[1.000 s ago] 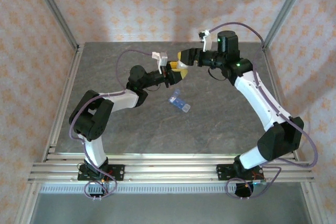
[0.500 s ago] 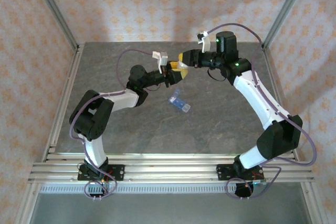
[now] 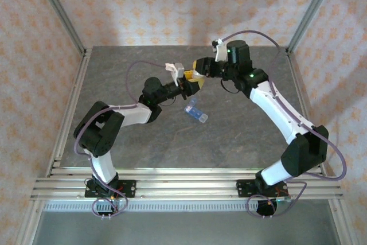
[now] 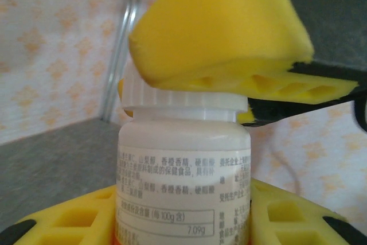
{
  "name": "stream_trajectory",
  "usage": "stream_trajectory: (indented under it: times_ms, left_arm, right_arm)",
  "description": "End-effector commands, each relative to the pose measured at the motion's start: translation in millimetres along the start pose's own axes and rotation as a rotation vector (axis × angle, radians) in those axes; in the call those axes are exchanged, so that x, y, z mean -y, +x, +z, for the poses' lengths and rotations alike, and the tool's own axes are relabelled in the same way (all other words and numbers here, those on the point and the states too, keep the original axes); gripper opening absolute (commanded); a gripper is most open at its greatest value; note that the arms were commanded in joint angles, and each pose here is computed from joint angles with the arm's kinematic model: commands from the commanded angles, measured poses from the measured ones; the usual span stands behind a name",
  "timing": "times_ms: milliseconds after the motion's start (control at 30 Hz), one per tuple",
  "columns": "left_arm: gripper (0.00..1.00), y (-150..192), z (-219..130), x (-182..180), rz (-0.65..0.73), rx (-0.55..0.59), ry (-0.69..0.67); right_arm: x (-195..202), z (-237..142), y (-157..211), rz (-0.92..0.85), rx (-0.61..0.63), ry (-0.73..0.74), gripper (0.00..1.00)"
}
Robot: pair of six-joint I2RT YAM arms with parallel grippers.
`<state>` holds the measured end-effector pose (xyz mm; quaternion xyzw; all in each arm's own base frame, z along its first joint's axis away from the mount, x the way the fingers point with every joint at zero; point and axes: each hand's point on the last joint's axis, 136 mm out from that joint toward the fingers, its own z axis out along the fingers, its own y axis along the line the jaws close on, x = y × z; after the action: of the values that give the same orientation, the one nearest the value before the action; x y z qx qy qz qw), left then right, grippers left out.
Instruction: Sort the pills into containers
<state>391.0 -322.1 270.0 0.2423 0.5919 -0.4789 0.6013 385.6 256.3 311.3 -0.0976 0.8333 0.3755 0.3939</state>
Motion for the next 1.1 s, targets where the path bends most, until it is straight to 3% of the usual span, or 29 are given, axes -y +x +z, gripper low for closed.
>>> stream_trajectory:
  times_ms: [0,300,500,700,867,1067]
  left_arm:
    - [0.00,-50.0,-2.0,17.0,0.218,0.156,-0.078]
    - [0.00,-43.0,-1.1,19.9,0.291,0.170,-0.175]
    - [0.00,-37.4,2.5,17.3,0.287,0.167,-0.190]
    - [0.00,-30.2,2.8,9.9,0.265,0.154,-0.207]
    - [0.00,-30.7,0.1,4.1,0.213,0.143,-0.153]
    - [0.00,-40.0,-0.7,7.9,0.108,0.123,0.009]
  right_arm:
    - [5.8,0.2,6.6,0.068,0.051,0.103,0.24]
    - [11.7,10.2,19.2,0.132,0.115,0.215,0.22]
    - [15.0,11.8,16.9,0.174,0.143,0.240,0.26]
    - [4.1,0.8,-8.0,0.149,0.161,0.227,0.54]
    - [-8.0,-29.3,-40.7,0.147,0.198,0.123,0.76]
    - [-22.2,-56.1,-51.8,0.023,0.182,0.003,0.82]
